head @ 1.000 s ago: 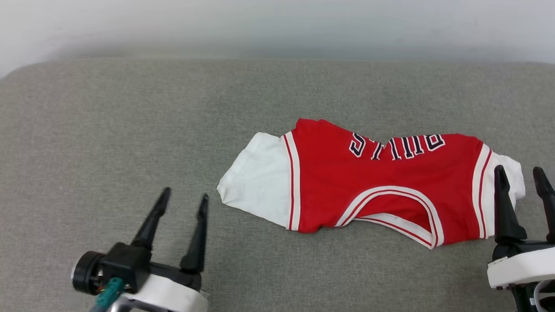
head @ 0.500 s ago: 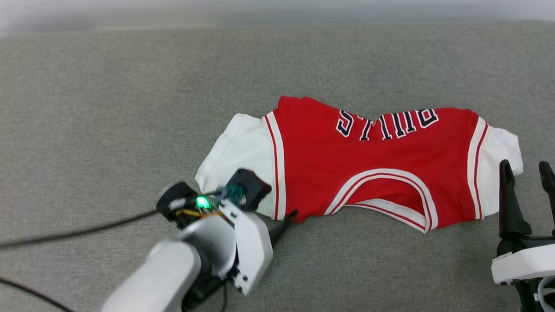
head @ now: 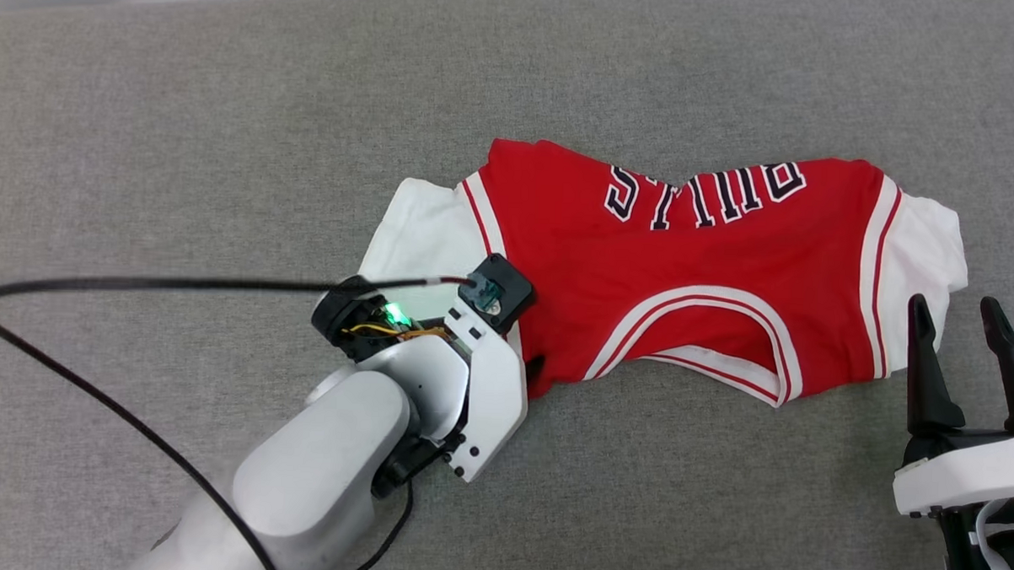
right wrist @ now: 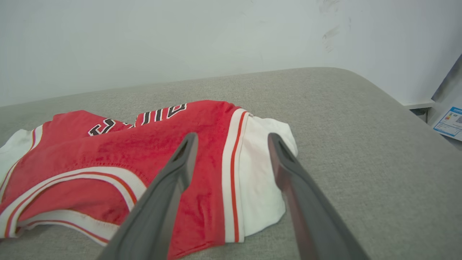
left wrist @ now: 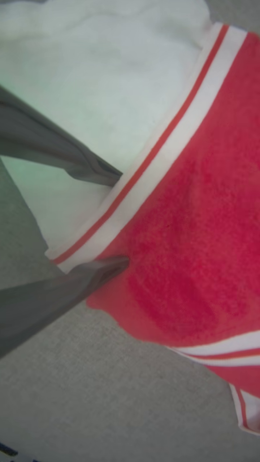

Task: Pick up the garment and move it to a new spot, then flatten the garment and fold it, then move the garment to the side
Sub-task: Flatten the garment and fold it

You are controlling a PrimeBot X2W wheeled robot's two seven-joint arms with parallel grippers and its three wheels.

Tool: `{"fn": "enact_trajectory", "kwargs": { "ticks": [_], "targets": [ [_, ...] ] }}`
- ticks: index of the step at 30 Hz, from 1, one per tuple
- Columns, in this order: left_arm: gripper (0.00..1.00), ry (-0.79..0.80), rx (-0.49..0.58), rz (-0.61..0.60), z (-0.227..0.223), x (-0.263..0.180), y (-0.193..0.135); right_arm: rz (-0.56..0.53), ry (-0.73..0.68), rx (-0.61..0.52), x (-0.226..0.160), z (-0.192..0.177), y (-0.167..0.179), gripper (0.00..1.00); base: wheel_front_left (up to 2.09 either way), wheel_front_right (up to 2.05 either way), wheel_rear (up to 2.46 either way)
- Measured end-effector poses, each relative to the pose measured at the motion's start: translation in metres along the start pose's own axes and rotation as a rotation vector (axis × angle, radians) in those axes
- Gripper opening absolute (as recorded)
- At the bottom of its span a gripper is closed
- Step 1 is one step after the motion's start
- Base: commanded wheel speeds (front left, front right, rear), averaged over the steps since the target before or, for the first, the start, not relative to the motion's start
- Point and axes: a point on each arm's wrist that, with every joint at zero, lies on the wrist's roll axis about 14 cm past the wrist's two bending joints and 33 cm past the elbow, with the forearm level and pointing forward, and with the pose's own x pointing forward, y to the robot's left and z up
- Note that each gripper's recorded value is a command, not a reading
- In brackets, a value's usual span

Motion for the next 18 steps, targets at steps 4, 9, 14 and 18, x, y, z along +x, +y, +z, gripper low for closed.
{"fn": "enact_trajectory", "kwargs": {
  "ticks": [4, 9, 14, 18],
  "targets": [
    [0.98, 0.056, 0.022, -0.011, -0.014, 0.007, -0.002, -0.003, 0.005, -0.004, 0.001, -0.003, -0.001, 1.0, 0.0, 0.0, 0.0],
    [0.0, 0.049, 0.013, -0.022, -0.019, 0.007, -0.005, -0.002, 0.006, -0.006, 0.002, -0.003, 0.0, 1.0, 0.0, 0.0, 0.0],
    [0.0, 0.008, 0.012, 0.022, -0.02, -0.006, 0.003, 0.014, -0.003, -0.009, 0.001, 0.002, 0.006, 1.0, 0.0, 0.0, 0.0],
    [0.0, -0.025, 0.02, 0.063, -0.023, -0.025, 0.005, 0.023, -0.009, -0.005, -0.003, 0.007, 0.01, 1.0, 0.0, 0.0, 0.0]
  ]
}}
